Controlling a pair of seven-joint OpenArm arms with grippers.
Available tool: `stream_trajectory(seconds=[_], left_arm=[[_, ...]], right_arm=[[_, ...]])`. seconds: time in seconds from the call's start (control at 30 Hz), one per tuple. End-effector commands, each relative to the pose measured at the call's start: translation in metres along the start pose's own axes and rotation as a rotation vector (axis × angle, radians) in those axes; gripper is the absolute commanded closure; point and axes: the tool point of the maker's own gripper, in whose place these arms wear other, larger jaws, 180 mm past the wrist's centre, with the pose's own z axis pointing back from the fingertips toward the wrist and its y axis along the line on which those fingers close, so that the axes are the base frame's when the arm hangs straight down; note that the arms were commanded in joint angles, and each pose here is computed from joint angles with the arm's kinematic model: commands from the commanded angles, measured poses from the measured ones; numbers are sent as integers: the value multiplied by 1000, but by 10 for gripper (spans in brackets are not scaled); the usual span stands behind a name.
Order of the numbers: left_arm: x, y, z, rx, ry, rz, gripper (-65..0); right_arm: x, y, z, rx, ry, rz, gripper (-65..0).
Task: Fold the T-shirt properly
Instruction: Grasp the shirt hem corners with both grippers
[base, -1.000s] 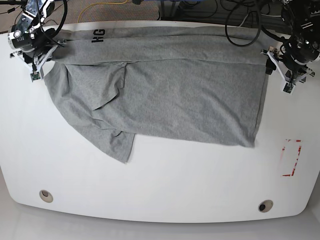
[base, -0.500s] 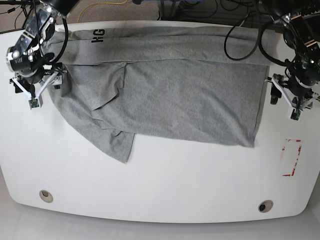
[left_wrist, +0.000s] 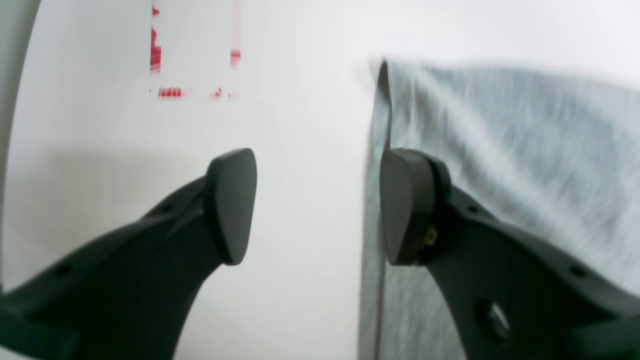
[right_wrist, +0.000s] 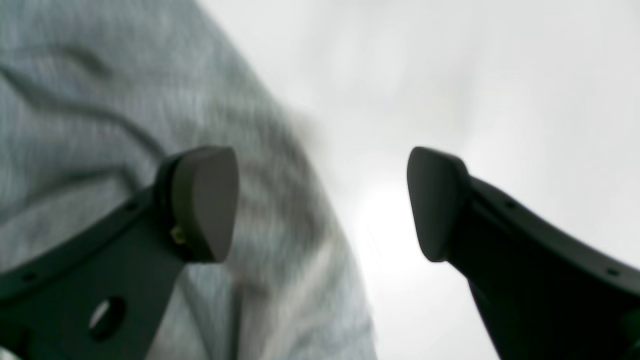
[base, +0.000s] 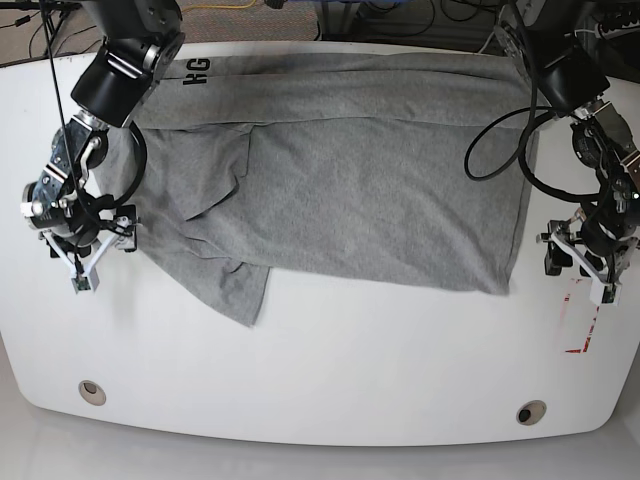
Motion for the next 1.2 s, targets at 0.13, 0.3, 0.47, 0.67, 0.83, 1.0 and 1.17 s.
stream_trajectory(seconds=[0.13, 0.3, 0.47, 0.67, 0.83, 1.0, 1.17], left_arm=[[30, 0, -1, -10, -66, -18, -369], [32, 0, 0, -9, -71, -22, -369], [30, 0, -2, -11, -64, -19, -369], [27, 0, -2, -12, -58, -17, -369], [20, 0, -9, -26, -32, 4, -369], [16, -4, -24, -57, -27, 37, -371], [10, -13, -46, -76, 9, 9, -371]], right_arm=[[21, 7, -35, 82, -38, -47, -496], [22, 17, -49, 130, -51, -85, -496], [19, 26, -53, 151, -40, -86, -496], [17, 51, -60, 196, -36, -86, -491], [18, 55, -61, 206, -41, -92, -346], [18, 57, -61, 209, -41, -92, -76], [20, 62, -61, 213, -44, -87, -24]])
